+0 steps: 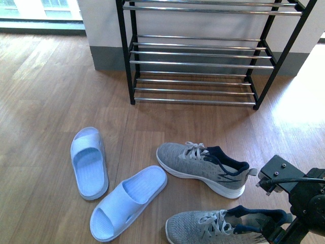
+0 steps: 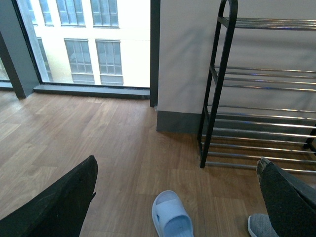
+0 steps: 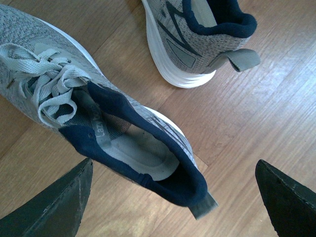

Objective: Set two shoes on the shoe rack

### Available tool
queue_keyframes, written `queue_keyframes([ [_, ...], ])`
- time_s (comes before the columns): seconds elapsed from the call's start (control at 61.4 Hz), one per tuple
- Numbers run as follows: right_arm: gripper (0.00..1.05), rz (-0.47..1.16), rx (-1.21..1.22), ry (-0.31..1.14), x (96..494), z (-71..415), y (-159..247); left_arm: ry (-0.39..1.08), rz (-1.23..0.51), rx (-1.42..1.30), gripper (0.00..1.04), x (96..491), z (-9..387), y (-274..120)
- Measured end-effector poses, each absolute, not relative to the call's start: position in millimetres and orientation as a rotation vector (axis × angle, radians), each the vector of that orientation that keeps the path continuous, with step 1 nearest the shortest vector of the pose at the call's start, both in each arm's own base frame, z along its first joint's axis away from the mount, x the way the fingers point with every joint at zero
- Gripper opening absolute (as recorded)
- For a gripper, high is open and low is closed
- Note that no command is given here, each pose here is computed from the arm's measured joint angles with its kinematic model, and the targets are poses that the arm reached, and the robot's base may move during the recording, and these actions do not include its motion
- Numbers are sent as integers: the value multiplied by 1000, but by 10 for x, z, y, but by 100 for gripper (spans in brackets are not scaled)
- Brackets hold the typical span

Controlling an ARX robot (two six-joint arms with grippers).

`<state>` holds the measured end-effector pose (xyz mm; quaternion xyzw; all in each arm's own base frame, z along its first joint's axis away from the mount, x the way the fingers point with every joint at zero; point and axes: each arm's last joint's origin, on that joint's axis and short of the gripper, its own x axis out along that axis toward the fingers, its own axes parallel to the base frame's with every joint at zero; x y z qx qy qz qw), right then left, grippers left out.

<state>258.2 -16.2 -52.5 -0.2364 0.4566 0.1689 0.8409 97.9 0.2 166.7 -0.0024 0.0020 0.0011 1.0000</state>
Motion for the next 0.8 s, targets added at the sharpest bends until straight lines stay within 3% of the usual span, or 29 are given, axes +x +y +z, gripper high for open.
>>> queue_keyframes([
  [0.798,94,430,-520,1075,3052,-1171,-208,4,2,-5,95,979,1667,2],
])
